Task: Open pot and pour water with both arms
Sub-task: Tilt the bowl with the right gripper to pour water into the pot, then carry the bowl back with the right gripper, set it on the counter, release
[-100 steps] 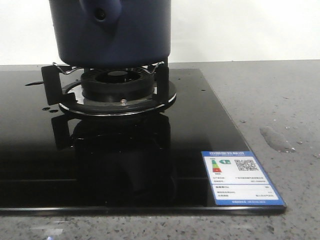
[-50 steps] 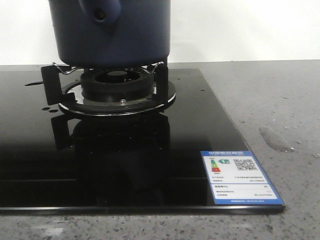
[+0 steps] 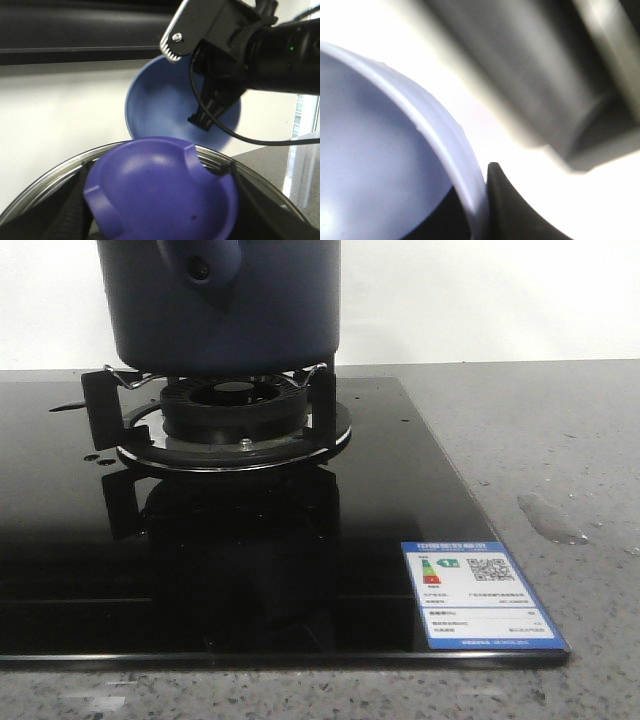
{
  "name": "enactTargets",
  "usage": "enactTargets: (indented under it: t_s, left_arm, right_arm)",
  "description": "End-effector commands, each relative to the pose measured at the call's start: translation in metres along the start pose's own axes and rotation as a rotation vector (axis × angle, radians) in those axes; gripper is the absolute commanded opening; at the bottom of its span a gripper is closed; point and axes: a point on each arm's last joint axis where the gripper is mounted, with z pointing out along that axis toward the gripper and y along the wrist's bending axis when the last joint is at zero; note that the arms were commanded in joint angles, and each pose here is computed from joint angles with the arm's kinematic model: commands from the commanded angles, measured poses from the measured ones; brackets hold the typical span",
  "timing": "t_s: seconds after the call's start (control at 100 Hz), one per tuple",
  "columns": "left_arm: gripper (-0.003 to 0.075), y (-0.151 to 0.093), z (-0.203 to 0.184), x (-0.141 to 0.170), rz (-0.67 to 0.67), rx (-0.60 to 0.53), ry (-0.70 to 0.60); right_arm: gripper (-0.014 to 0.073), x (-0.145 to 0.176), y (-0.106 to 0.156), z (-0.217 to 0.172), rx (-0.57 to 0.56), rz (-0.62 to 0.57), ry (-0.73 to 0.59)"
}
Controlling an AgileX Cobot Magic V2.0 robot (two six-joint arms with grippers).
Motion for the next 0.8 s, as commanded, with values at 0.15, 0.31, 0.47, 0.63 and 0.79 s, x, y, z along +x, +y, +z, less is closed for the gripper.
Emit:
enactTargets:
  t_s: [0.15, 0.31, 0.47, 0.63, 0.79]
  left_arm:
    - [0.0221, -0.005, -0.001, -0.013, -0.03, 0.028, -0.045]
    - [0.0221, -0.008, 0.001, -0.015, -0.032, 0.058, -0.047]
    - [0.0221, -0.01, 0.013, -0.025, -0.032, 0.1, -0.052]
    - [0.0221, -0.009, 0.034, -0.035, -0.029, 0.138, -0.048]
    - [0.0221, -0.013, 0.06, -0.033, -0.003, 0.204, -0.016]
  right_arm:
    - [-0.0043, 0.022, -0.103, -0.01, -0.207, 0.485, 0.113]
    - [-0.0043, 0.046, -0.151, -0.006, -0.377, 0.701, 0.137]
    - [-0.0043, 0.075, -0.178, 0.003, -0.511, 0.847, 0.186]
    - [-0.0043, 0.11, -0.183, 0.003, -0.556, 0.853, 0.305]
    - [-0.0043, 0.162, -0.171, -0.012, -0.557, 0.803, 0.486]
